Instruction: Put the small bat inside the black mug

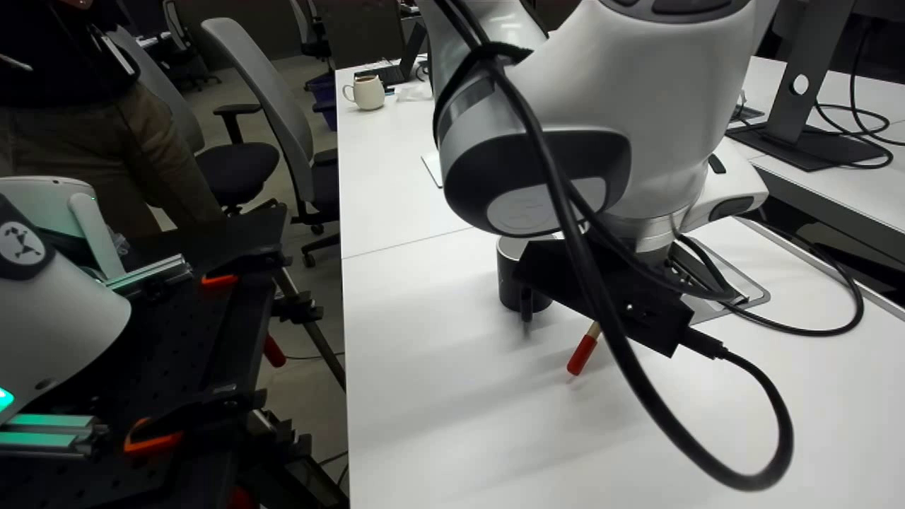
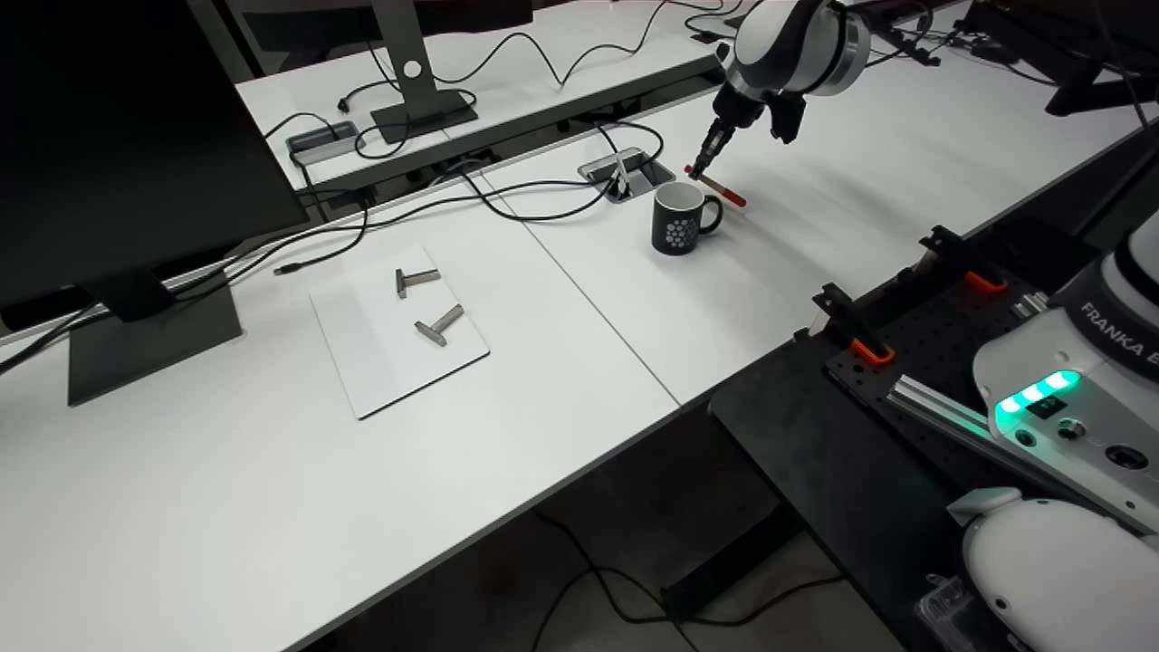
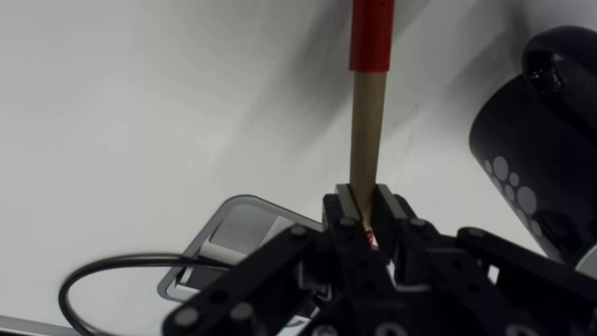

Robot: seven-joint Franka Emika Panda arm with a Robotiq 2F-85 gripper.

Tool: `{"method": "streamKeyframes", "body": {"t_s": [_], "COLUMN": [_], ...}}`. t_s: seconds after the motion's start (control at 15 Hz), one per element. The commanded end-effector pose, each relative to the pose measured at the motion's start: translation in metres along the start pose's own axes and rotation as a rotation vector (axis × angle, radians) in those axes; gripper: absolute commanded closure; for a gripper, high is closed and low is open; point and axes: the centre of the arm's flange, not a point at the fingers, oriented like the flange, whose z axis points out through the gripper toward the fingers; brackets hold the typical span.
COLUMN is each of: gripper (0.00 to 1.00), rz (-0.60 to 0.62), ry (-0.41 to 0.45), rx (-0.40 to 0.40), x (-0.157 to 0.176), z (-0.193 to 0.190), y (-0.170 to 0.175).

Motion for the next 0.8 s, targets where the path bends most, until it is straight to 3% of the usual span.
{"method": "streamKeyframes", "body": {"t_s": [0.0, 0.4, 0.47, 0.73], "gripper": [0.97, 0.97, 0.87, 0.87], "rz": [-0.06, -0.116, -0.075, -0.09], "ry": [0.068, 0.126, 0.11, 0.116], "rx": [0.02, 0.032, 0.039, 0.043], "x": [-0.007, -0.009, -0.003, -0.005], "z": [-0.025, -0.045, -0.029, -0.034], "y": [-0.01, -0.016, -0.01, -0.012]}}
